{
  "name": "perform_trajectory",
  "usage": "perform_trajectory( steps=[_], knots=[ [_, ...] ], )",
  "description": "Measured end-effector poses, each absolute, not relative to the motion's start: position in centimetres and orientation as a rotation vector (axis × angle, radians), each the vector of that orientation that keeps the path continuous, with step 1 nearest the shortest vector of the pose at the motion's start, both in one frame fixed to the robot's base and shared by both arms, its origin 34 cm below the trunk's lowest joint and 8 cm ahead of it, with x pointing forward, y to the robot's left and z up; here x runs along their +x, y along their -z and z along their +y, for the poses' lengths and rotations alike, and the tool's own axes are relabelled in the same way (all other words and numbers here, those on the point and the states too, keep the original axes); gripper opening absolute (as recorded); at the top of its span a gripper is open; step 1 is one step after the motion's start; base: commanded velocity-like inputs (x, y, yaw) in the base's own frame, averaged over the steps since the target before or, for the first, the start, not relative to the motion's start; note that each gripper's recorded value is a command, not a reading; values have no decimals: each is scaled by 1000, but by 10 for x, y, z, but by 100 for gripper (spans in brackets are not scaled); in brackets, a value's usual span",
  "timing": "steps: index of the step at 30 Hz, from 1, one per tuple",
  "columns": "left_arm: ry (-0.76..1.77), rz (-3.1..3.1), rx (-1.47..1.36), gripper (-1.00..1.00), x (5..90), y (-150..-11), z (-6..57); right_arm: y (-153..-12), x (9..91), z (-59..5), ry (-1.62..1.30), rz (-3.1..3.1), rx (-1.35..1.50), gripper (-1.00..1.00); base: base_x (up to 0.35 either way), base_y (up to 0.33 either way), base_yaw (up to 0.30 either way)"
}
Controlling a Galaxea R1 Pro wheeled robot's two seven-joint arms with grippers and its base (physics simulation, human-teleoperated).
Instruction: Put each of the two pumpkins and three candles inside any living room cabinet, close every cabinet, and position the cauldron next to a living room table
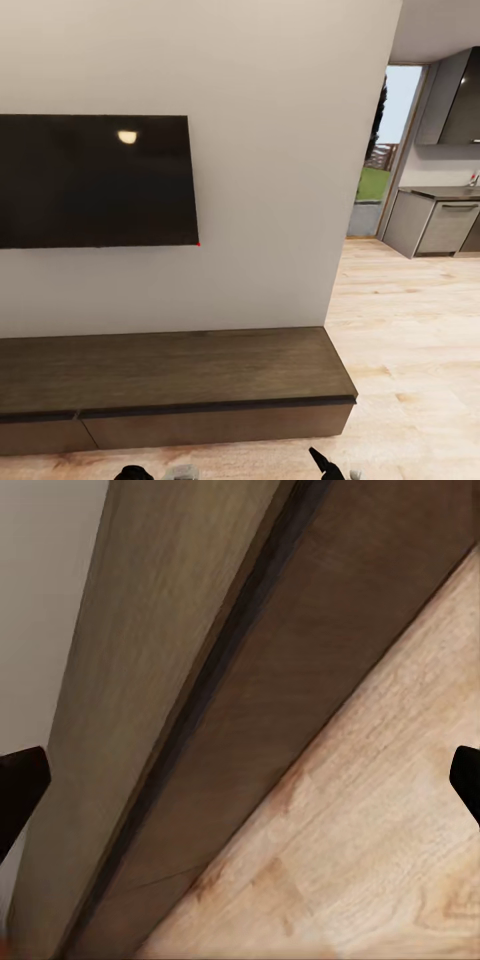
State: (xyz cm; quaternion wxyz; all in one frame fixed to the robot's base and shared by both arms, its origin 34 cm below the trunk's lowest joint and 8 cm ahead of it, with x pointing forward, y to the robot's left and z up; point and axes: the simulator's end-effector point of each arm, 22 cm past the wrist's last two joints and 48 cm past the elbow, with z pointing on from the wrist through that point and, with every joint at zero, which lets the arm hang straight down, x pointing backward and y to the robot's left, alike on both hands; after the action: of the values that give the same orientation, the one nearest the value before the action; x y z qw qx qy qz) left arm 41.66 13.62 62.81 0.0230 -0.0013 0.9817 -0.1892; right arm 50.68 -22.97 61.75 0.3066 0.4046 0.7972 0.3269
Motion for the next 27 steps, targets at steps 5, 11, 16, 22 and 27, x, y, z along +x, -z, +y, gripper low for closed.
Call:
perform_trajectory(
  steps=[5,11,16,22,27],
  knots=[
    [709,3021,-7,100,428,-650,129,-617,508,-228,-835,2082,1073,100,0,0,0],
    [758,2995,-1,100,439,-659,126,-622,515,-243,-760,2031,1039,100,0,0,0],
    [871,2928,17,100,463,-679,121,-628,518,-243,-785,1991,1040,100,0,0,0],
    [1050,2839,51,100,480,-695,109,-630,524,-239,-831,1934,1023,100,0,0,0],
    [1076,2825,65,100,481,-691,105,-624,524,-240,-838,1919,1030,100,-167,29,0]
  ],
)
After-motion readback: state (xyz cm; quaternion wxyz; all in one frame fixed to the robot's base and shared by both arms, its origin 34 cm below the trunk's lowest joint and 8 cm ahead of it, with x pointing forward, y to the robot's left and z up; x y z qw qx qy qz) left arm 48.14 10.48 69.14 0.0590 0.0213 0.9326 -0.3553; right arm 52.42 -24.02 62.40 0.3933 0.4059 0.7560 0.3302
